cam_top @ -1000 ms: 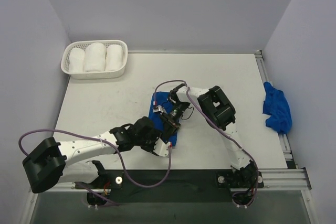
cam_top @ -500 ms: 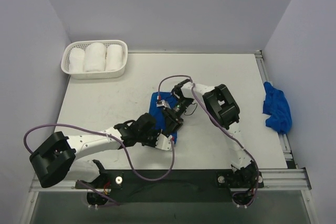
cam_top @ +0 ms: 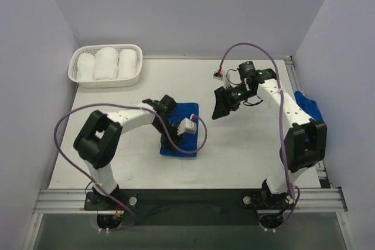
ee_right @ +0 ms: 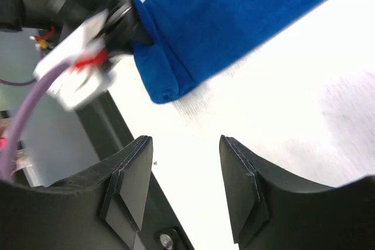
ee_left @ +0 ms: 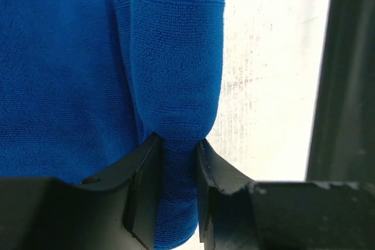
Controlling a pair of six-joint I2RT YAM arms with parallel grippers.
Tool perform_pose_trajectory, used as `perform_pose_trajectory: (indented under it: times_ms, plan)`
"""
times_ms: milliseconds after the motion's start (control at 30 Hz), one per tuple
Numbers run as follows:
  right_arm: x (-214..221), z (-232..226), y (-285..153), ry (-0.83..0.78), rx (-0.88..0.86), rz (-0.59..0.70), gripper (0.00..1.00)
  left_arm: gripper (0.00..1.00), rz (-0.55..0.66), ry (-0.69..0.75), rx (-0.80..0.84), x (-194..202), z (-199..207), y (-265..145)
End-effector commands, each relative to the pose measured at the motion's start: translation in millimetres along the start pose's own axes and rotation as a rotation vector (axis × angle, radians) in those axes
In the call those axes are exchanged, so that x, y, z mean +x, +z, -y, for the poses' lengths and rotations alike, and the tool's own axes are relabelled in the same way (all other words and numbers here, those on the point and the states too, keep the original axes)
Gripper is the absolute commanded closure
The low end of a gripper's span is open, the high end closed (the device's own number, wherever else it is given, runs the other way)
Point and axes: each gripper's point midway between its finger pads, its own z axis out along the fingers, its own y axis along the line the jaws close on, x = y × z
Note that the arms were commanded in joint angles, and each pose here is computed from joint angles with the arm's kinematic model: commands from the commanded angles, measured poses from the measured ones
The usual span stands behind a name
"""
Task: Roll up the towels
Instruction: Roll the towel
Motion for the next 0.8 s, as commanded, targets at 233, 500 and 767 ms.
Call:
perform_pose_trajectory:
  times_ms: [233, 500, 767]
  plan:
    - [53.7, -44.0, -21.2, -0.252, 0.188, 0.012, 0.51, 0.96, -0.101, -0.353, 0.346, 45.9, -15.6, 11.9]
    - [65.0, -68.2, 19.0, -0.614, 0.376, -0.115, 0.48, 0.92, -0.154, -0.443, 0.389, 47.4, -36.0, 24.8]
    - [45.4, -74.0, 94.7, -0.852, 0.459, -0.222, 0.44, 0.89, -0.185, -0.492, 0.401, 49.8, -42.0, 30.2]
